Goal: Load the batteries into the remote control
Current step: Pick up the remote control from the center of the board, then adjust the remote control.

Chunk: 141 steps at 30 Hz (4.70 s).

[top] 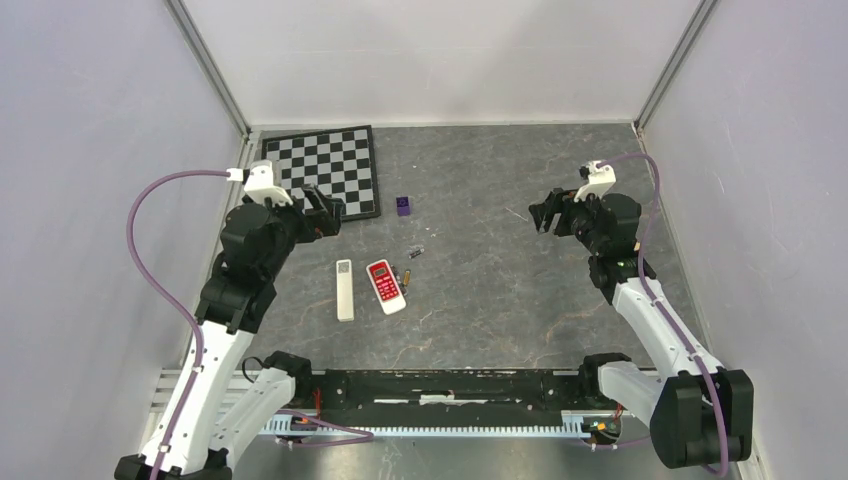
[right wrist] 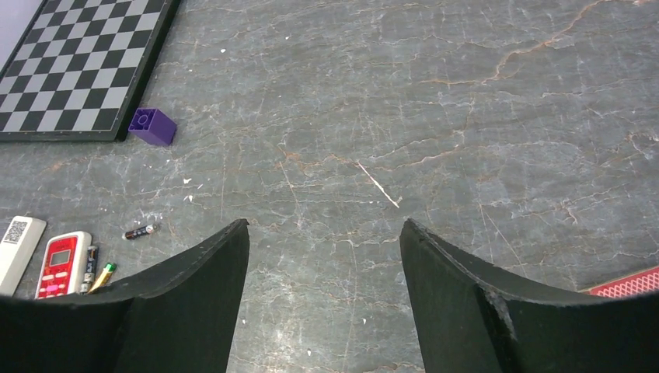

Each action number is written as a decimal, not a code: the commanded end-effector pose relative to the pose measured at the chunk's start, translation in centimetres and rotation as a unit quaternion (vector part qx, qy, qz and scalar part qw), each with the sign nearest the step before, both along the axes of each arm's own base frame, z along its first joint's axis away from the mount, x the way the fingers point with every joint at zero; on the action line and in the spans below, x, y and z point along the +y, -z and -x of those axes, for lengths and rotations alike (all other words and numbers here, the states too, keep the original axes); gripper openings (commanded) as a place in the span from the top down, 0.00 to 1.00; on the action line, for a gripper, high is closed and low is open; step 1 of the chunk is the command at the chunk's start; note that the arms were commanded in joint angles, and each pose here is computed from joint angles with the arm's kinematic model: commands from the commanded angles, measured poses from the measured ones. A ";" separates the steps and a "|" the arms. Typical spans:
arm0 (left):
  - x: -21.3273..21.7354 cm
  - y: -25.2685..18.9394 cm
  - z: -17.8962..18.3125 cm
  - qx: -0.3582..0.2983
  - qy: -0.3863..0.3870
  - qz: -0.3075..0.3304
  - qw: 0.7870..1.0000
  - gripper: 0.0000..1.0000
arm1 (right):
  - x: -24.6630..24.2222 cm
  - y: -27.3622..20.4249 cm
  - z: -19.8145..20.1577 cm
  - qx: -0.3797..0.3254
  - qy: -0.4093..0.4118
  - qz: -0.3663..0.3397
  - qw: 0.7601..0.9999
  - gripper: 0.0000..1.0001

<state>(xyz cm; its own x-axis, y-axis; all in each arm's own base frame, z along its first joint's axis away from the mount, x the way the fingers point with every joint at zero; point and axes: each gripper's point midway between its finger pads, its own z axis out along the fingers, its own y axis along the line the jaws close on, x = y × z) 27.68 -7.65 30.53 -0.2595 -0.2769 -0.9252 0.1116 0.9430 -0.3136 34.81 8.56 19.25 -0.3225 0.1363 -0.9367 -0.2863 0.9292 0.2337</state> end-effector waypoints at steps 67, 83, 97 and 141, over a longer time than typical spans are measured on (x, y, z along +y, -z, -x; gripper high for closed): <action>-8.2 28.0 2.1 0.360 -0.139 -0.061 0.920 0.24 | 0.8 9.3 3.8 0.139 0.021 -0.070 0.988 0.26; -7.7 28.5 1.5 0.377 -0.113 -0.066 0.917 0.49 | 1.4 9.7 3.7 0.150 0.009 -0.073 0.986 0.27; -15.2 12.0 1.1 0.205 0.163 0.045 0.964 0.54 | 15.4 1.3 8.9 0.073 -0.265 -0.134 0.952 0.02; -21.8 -4.5 2.2 0.056 0.345 0.197 0.916 0.00 | 22.5 -15.5 13.9 -0.115 -0.389 -0.295 0.865 0.65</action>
